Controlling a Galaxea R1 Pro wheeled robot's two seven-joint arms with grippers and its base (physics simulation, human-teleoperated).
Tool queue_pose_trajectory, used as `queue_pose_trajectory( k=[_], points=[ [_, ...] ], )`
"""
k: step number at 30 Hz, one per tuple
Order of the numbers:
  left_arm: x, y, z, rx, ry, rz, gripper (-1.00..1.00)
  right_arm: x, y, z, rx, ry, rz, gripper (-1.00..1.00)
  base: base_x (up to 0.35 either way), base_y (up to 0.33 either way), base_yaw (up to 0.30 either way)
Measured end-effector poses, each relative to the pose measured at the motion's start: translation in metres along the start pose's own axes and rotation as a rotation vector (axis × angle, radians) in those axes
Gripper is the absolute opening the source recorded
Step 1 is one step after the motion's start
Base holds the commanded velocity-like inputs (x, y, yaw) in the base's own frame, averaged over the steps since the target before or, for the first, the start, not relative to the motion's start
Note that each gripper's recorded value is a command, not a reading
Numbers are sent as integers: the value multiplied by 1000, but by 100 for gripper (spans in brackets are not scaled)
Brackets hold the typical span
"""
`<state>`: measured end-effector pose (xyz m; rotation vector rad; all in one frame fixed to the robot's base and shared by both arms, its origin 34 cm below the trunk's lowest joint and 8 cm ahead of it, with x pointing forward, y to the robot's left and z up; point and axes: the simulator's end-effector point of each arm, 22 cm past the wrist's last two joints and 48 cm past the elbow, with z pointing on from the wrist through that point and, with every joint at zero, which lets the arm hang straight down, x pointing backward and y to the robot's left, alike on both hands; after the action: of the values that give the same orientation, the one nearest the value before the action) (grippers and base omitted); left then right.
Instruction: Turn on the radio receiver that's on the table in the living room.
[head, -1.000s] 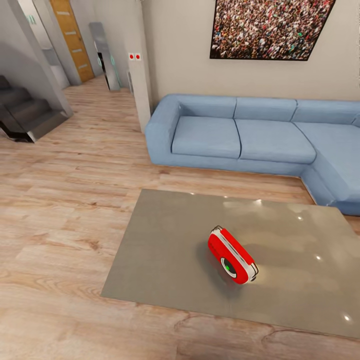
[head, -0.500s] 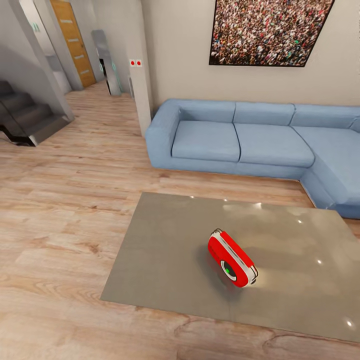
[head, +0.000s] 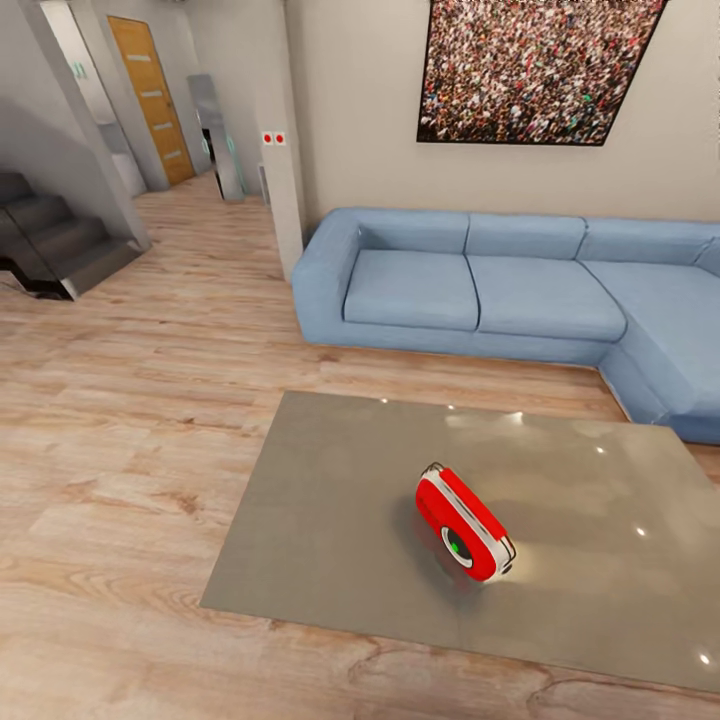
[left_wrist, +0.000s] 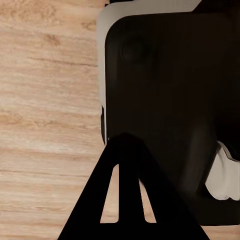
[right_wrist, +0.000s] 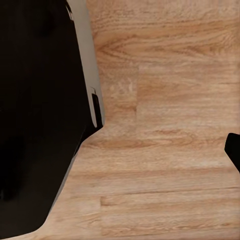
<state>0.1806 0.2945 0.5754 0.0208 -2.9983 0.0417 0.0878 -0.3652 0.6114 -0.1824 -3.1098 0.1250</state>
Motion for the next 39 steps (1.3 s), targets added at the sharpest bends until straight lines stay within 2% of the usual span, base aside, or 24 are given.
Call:
queue_pose_trajectory(
  k=[39],
  points=[
    [-24, 0, -8, 0, -61, 0, -100, -22, 3, 1, -5, -58, -1, 100, 0, 0, 0]
  ],
)
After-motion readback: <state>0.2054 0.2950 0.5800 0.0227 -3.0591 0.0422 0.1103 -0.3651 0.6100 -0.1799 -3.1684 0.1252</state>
